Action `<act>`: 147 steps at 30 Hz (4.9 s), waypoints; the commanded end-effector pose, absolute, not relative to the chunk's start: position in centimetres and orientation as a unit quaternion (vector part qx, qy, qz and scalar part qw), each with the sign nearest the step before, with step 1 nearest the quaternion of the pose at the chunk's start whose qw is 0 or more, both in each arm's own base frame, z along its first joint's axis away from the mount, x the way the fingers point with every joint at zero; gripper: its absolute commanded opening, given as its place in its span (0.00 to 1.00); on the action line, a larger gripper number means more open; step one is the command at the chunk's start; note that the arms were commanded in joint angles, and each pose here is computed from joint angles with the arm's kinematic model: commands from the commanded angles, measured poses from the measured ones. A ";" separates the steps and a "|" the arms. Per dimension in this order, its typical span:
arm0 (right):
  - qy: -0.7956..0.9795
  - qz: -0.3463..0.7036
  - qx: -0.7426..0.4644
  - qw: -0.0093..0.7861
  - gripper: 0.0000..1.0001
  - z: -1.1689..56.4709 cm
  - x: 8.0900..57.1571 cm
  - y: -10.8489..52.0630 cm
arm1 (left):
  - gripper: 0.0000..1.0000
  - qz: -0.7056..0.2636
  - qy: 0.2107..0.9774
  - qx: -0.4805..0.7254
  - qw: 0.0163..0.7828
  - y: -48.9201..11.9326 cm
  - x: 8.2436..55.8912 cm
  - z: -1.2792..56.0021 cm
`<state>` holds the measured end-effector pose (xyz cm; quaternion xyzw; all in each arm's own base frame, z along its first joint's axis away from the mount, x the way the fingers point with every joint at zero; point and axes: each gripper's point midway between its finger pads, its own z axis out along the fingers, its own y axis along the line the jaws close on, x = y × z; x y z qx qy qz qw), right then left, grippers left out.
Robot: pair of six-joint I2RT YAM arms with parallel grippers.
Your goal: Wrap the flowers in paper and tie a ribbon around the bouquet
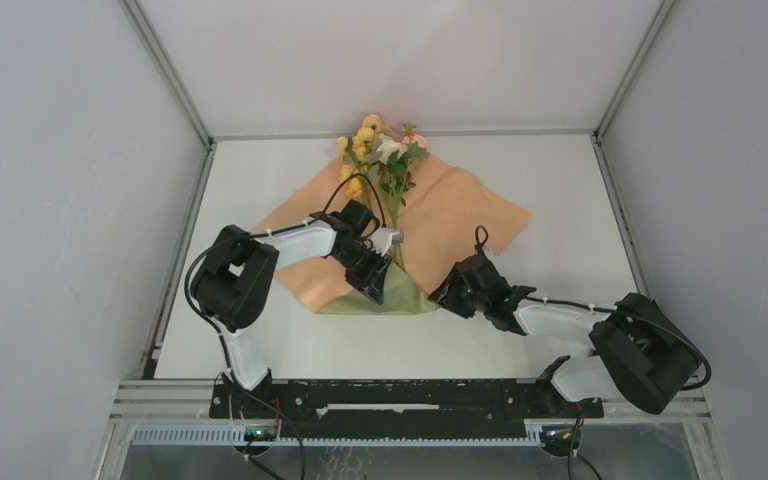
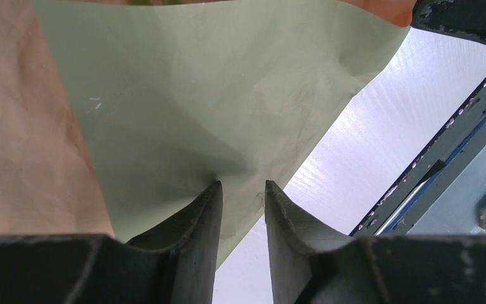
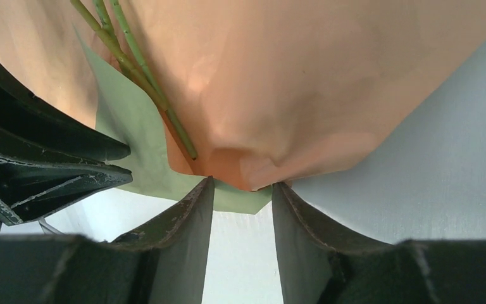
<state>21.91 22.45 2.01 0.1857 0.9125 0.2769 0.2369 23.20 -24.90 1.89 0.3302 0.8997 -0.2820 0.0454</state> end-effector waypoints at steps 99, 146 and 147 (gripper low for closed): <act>0.889 -0.025 -0.115 0.442 0.00 9.3 26.4 22.6 | 0.33 -0.402 0.845 0.352 -0.009 -26.3 21.7 4.6; 0.853 0.297 0.025 0.428 0.96 5.9 25.0 25.9 | 0.00 -0.321 0.902 0.283 0.046 -23.9 27.3 1.1; 0.853 0.294 0.029 0.429 0.94 5.5 25.3 25.8 | 0.00 -0.321 0.902 0.284 0.047 -23.9 27.3 1.1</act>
